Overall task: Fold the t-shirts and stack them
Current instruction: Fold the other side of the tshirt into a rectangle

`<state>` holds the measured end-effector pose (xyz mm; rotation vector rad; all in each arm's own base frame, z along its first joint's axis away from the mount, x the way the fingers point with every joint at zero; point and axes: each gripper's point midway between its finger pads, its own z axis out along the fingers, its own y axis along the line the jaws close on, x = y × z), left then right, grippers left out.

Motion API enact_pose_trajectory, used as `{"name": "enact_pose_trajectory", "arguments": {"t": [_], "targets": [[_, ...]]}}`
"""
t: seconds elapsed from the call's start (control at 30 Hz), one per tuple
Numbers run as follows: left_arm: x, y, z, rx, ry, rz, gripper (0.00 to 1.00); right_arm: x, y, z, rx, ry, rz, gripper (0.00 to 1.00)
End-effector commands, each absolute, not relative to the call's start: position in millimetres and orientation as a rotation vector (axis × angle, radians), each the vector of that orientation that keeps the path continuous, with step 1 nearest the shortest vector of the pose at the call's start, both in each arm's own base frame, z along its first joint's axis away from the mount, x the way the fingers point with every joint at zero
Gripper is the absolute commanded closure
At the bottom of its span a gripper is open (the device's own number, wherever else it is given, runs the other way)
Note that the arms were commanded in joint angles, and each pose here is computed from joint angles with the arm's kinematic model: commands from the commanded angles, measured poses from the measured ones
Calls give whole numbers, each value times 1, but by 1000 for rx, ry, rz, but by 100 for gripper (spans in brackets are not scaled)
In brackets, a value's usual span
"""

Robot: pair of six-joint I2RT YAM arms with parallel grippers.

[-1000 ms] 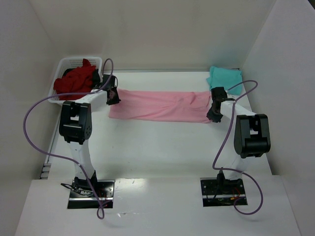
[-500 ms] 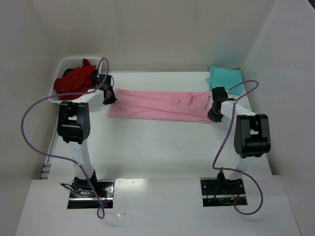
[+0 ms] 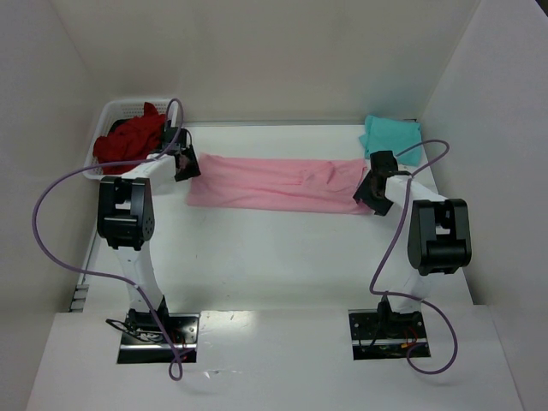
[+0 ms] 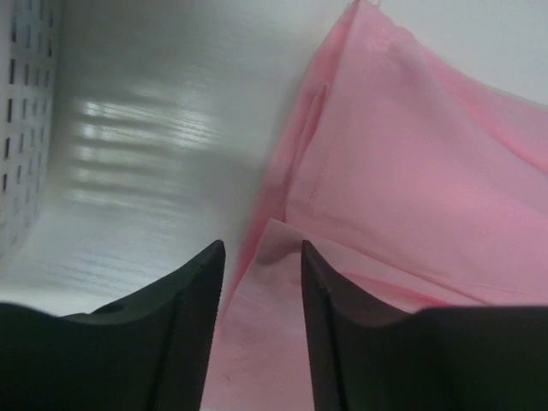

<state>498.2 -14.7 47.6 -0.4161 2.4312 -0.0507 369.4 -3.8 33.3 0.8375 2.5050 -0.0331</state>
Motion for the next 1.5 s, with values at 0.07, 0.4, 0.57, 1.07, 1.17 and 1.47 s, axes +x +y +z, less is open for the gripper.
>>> {"name": "enact_pose_trajectory", "arguments": {"t": [0.07, 0.4, 0.57, 1.07, 1.17, 1.47], "targets": [[515, -31, 103, -236, 2323, -164, 35, 416, 7, 122, 696, 2264, 166, 20], [507, -57, 161, -72, 2283, -215, 24, 461, 27, 158, 500, 2194, 299, 9], [493, -112, 183, 147, 2226, -487, 22, 476, 26, 132, 464, 2217, 279, 22], [476, -133, 95, 141, 2380, -447, 32, 483, 32, 84, 345, 2339, 251, 47], [482, -120, 79, 97, 2436, -327, 38, 477, 31, 78, 355, 2367, 236, 61], [480, -111, 83, 88, 2422, -234, 74, 464, 21, 48, 436, 2465, 130, 89]]}}
